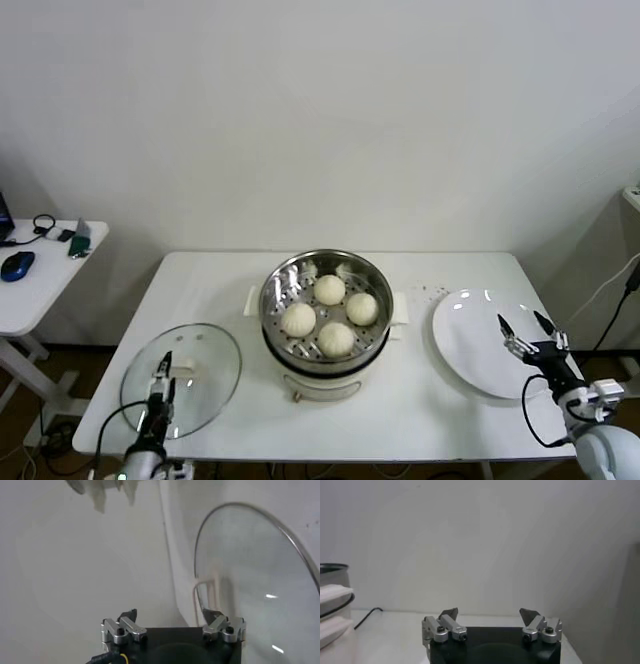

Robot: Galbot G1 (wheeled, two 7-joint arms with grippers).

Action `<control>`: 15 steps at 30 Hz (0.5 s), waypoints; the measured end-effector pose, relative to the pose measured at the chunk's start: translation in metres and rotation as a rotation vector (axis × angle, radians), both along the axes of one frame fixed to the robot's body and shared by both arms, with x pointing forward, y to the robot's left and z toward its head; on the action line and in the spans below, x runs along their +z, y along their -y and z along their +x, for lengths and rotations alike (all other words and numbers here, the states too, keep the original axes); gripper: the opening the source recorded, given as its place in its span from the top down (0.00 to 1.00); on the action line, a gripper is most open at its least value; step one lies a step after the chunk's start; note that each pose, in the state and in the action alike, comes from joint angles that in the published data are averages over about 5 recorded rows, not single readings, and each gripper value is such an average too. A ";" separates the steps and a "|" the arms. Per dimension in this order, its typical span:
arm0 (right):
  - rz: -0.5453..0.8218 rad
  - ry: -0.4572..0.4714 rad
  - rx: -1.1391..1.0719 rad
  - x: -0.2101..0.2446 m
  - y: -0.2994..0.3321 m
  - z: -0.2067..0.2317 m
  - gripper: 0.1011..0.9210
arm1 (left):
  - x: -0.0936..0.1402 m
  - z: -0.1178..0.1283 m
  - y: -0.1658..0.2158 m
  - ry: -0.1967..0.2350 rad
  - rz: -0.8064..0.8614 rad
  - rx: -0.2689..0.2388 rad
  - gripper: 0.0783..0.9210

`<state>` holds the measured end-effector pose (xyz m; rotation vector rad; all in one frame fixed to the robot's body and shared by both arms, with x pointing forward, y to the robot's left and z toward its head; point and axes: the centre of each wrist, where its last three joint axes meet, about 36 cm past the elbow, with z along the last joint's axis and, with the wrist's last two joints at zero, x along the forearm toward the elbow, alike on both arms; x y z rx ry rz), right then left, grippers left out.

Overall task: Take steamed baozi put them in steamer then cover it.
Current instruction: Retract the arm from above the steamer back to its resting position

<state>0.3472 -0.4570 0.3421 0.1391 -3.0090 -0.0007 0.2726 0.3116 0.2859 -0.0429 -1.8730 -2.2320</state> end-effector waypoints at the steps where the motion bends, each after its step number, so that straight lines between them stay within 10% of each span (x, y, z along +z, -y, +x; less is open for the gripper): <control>1: -0.003 -0.002 -0.001 -0.001 0.001 -0.002 0.12 | -0.002 0.002 -0.001 0.002 0.002 0.001 0.12; 15: -0.033 -0.026 -0.008 -0.010 0.008 -0.024 0.12 | -0.021 0.032 -0.004 0.031 0.004 0.004 0.12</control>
